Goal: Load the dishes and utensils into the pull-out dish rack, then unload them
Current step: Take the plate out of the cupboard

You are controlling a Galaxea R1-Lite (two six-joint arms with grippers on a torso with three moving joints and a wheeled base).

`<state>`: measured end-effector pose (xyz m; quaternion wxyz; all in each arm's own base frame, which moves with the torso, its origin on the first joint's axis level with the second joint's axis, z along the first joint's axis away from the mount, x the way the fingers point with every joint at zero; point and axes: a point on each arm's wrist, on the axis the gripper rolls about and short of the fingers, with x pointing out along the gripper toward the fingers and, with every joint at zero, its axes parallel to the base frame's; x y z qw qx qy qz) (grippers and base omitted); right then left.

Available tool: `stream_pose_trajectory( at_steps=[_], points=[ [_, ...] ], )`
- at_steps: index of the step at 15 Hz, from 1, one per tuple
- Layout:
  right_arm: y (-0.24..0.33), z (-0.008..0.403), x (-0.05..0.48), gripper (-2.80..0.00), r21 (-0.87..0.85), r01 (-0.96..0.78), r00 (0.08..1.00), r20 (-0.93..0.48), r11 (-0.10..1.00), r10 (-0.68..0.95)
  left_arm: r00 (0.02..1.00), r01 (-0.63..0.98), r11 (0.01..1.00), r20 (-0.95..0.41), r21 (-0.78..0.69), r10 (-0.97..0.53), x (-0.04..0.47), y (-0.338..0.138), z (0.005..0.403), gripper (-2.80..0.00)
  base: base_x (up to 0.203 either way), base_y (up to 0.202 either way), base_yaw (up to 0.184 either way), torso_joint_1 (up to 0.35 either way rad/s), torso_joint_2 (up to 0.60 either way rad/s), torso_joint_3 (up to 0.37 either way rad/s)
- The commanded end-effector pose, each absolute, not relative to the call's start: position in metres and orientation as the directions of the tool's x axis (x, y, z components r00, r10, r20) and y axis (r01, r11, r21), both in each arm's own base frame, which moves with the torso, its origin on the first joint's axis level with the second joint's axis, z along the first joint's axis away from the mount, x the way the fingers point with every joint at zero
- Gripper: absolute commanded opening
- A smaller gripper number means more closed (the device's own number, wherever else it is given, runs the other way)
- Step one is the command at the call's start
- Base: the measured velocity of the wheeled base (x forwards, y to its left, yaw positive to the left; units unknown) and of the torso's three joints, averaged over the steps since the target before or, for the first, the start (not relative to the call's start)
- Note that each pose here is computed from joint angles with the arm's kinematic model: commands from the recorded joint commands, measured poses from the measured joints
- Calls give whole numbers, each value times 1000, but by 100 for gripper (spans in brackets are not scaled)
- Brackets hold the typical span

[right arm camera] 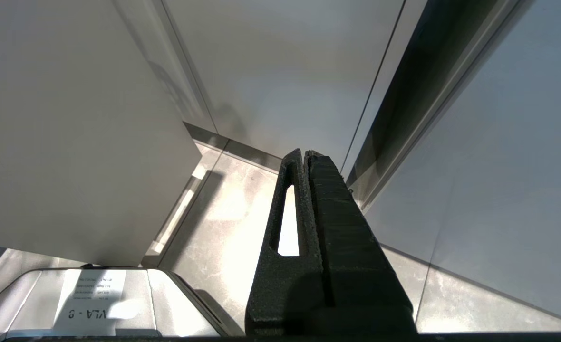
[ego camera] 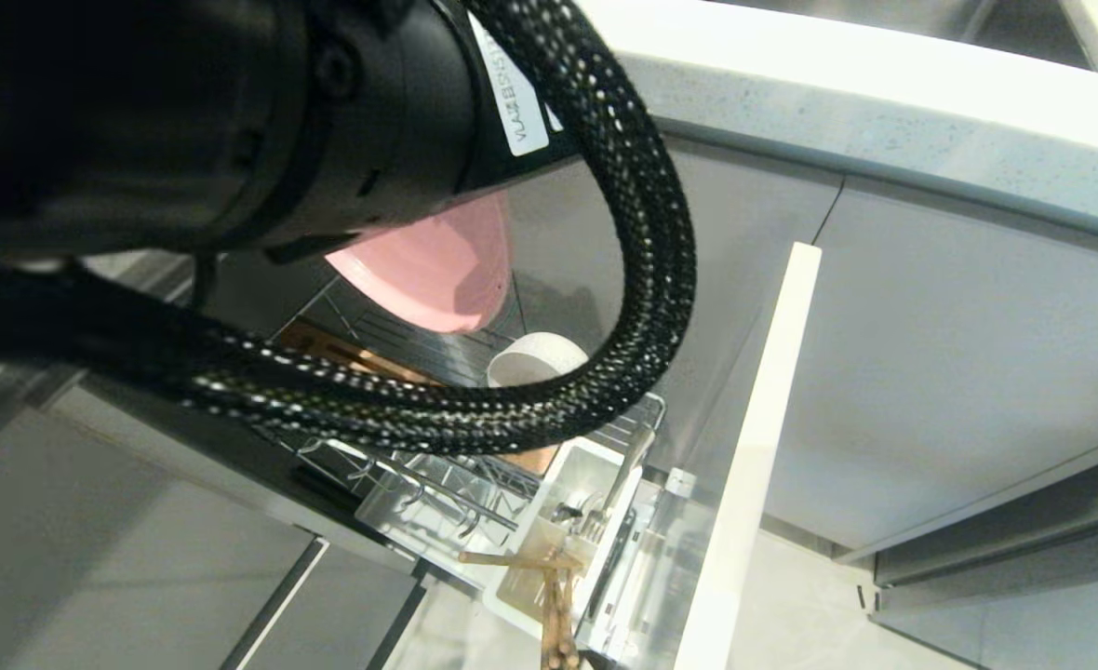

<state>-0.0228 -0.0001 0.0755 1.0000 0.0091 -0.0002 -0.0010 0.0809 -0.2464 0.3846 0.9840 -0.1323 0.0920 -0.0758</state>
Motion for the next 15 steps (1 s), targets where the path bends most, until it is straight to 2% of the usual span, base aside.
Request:
stream_pose_trajectory(
  at_steps=[1, 4, 12, 15],
  points=[
    [0, 75, -23, -280, 18, 2, 1000, -2, 1000, -2, 969, 154, 945, -144, -289, -202, 68, -235, 393, -280, 0, 0, 0, 0, 0, 0],
    [0, 75, -23, -280, 18, 2, 1000, -2, 1000, -2, 952, 242, 945, -132, -222, -275, 44, -224, 396, -280, 0, 0, 0, 0, 0, 0],
    [0, 75, -23, -280, 18, 2, 1000, -2, 1000, -2, 950, 295, 955, -115, 24, -290, 46, -231, 402, -280, 0, 0, 0, 0, 0, 0],
    [0, 75, -23, -280, 18, 2, 1000, -2, 1000, -2, 957, 282, 959, -82, 22, -280, 57, -243, 406, -280, 0, 0, 0, 0, 0, 0]
  ],
)
